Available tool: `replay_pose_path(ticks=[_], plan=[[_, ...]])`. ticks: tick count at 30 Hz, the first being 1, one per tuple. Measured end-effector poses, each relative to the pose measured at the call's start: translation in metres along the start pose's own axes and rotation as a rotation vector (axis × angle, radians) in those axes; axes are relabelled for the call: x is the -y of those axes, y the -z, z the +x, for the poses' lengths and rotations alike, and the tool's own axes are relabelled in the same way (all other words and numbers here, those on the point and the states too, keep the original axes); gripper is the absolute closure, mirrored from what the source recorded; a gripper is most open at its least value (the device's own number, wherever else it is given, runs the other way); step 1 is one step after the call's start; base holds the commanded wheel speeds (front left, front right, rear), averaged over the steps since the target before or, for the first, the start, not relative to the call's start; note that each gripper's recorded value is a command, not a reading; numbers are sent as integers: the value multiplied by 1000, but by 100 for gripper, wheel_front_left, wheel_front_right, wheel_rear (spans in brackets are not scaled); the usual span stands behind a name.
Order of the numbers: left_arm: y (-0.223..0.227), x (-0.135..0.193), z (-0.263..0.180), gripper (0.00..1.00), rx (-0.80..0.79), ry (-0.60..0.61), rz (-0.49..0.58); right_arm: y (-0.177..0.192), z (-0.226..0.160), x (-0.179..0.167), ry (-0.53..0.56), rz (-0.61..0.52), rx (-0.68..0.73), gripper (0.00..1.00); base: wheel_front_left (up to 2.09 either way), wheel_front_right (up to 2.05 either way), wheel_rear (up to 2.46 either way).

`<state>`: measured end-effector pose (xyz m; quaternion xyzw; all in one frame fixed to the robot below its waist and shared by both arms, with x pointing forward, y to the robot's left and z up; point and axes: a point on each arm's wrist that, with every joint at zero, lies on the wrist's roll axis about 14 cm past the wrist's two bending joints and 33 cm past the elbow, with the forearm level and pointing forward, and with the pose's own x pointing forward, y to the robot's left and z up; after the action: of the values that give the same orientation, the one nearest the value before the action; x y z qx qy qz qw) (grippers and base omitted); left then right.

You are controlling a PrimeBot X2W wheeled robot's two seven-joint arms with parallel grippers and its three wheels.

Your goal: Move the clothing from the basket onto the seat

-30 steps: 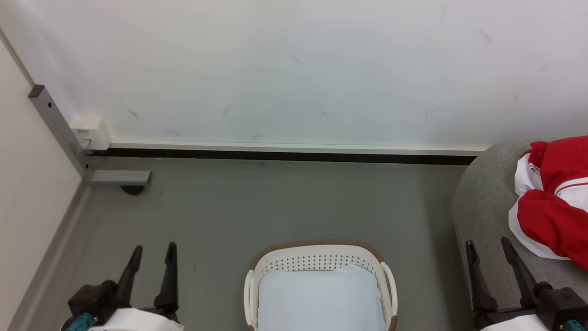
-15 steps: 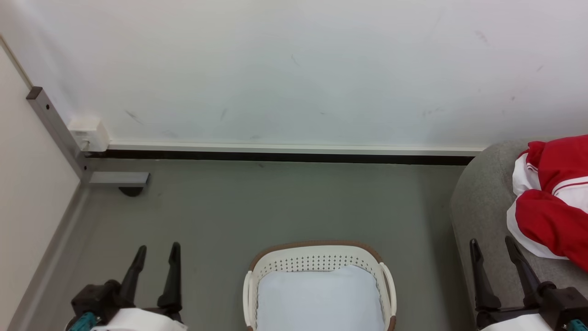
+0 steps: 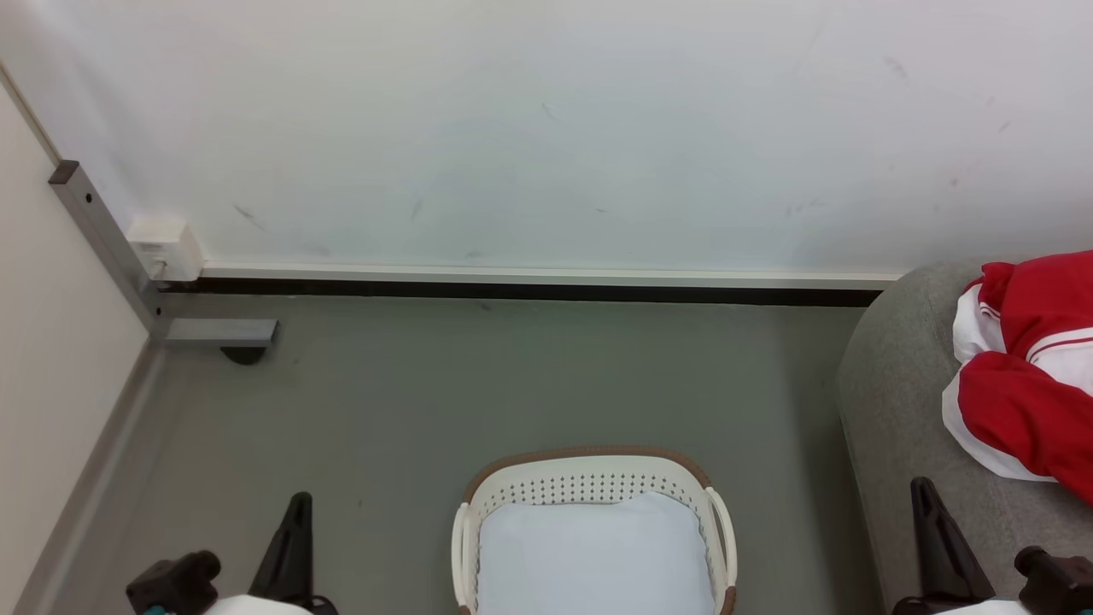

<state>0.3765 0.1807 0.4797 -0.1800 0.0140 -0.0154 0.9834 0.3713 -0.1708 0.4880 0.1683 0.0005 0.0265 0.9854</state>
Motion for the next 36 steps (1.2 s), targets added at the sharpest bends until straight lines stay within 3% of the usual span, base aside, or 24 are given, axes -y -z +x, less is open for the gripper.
replay_pose_path(ticks=[36], plan=[[-8, -14, 3, 100, 1, -81, -521, -3, 3, 20, 98, 526, -14, 100, 0, 0, 0]])
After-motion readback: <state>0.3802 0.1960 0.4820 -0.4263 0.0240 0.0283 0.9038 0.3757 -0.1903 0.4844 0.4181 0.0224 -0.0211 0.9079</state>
